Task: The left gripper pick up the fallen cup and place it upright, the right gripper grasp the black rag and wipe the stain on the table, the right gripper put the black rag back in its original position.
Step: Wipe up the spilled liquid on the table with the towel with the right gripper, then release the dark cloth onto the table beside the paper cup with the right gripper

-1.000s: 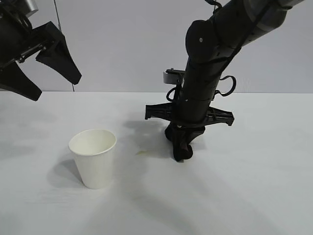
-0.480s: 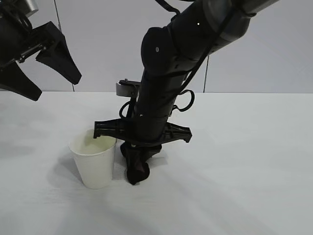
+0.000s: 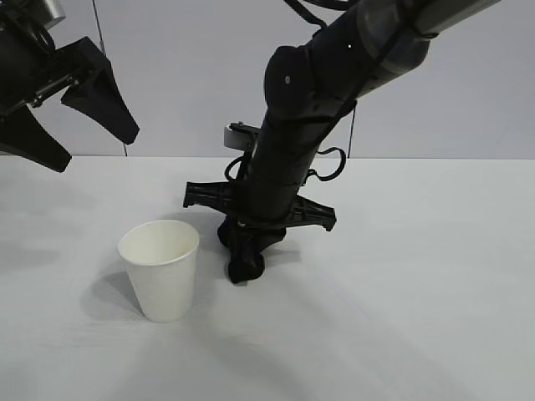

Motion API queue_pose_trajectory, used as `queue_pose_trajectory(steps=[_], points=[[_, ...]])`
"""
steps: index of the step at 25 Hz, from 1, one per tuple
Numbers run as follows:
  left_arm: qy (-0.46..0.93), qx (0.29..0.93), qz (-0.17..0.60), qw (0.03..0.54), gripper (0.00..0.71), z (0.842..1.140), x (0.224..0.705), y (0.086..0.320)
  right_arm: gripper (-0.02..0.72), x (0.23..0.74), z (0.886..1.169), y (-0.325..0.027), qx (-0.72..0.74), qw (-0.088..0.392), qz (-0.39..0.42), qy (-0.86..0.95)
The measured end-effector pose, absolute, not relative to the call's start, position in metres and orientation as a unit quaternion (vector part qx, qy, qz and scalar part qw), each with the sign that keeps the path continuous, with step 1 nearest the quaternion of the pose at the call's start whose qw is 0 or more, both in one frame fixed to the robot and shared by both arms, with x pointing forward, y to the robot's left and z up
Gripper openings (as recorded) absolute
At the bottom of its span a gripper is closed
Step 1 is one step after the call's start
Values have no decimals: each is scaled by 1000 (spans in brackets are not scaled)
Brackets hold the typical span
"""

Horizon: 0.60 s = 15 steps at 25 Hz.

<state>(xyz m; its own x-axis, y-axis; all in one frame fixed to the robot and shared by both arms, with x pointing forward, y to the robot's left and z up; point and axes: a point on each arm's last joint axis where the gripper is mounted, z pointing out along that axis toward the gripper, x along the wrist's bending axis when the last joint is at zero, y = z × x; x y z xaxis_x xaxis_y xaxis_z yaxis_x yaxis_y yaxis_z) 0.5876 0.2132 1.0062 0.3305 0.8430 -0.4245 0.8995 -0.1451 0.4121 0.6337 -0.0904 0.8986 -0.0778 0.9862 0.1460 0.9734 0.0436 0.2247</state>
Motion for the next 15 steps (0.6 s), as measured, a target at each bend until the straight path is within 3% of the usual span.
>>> queue_pose_trajectory(steps=[12,13,15], points=[[575,757,-53,305,693,1006,586,213,46,626,925,-106,669,38,91,736],[575,757,-53,305,693,1006,586,213,67,625,925,-106,670,37,87,737],[575,757,-53,305,693,1006,586,213,185,623,925,-106,672,32,82,736]])
